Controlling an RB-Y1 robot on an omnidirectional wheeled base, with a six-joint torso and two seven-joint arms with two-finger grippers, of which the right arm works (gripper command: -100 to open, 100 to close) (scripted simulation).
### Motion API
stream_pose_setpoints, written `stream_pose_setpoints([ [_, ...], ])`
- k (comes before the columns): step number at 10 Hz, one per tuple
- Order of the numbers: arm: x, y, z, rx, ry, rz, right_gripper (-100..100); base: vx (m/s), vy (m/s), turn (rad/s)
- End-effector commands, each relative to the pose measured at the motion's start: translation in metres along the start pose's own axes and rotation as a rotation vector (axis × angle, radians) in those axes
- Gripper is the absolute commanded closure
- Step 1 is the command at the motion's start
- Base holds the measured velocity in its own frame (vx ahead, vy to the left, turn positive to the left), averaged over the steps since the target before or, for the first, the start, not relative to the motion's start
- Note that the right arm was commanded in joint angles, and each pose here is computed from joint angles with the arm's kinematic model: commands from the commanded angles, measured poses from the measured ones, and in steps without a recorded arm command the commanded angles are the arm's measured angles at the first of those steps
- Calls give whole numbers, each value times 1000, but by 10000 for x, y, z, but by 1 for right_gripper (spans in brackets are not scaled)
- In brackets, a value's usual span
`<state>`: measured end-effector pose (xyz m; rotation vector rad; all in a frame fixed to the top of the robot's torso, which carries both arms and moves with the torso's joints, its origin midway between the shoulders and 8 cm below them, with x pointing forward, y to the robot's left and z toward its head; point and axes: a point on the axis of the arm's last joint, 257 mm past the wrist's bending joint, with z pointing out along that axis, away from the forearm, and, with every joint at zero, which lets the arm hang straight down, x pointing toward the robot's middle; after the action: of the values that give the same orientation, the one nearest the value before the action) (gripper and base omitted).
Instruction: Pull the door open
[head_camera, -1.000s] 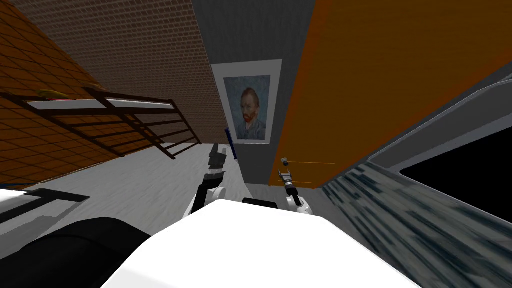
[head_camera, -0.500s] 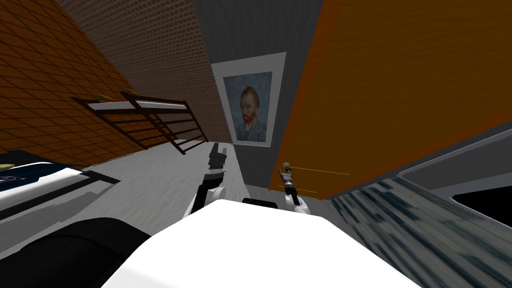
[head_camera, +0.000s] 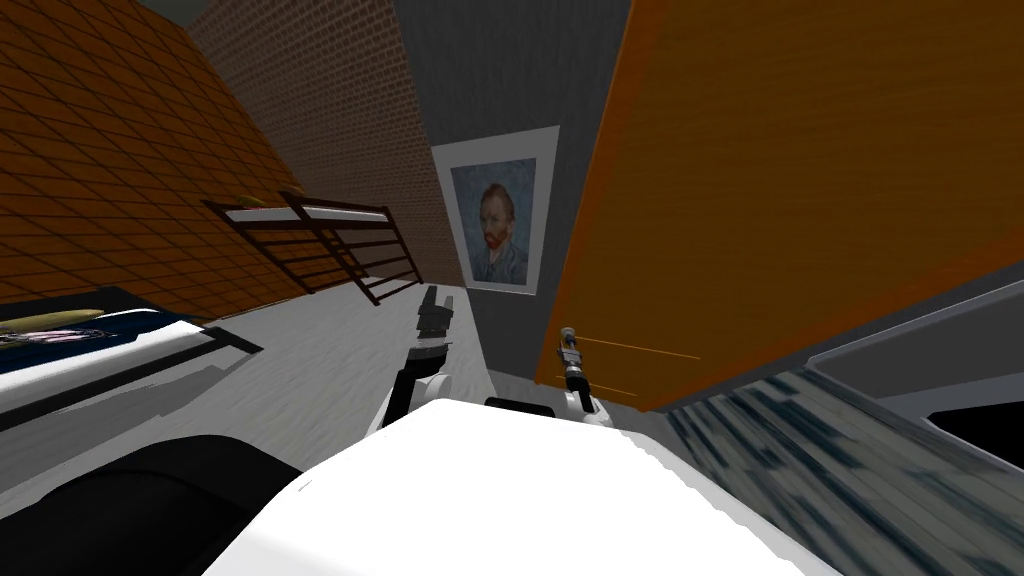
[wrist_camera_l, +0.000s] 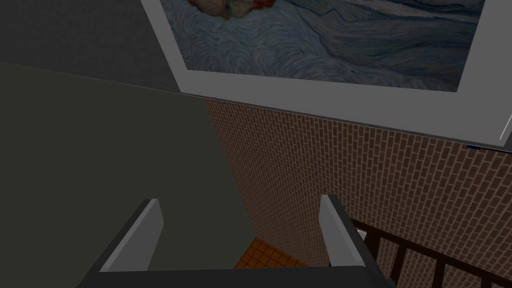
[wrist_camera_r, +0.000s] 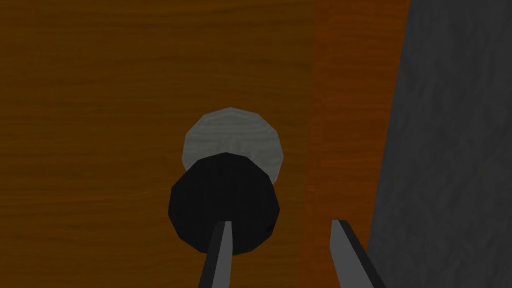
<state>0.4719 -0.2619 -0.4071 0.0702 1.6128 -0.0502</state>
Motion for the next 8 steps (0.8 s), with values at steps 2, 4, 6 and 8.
stream_pose_setpoints([
  [2, -9, -10, 12, 4, 0, 4, 100, -16, 10, -43],
  [4, -9, -10, 12, 4, 0, 4, 100, 0, 0, 0],
  [6, -9, -10, 12, 4, 0, 4, 100, 0, 0, 0],
  [8, -58, -318, 11, 20, -13, -29, -100, -64, 103, 75],
])
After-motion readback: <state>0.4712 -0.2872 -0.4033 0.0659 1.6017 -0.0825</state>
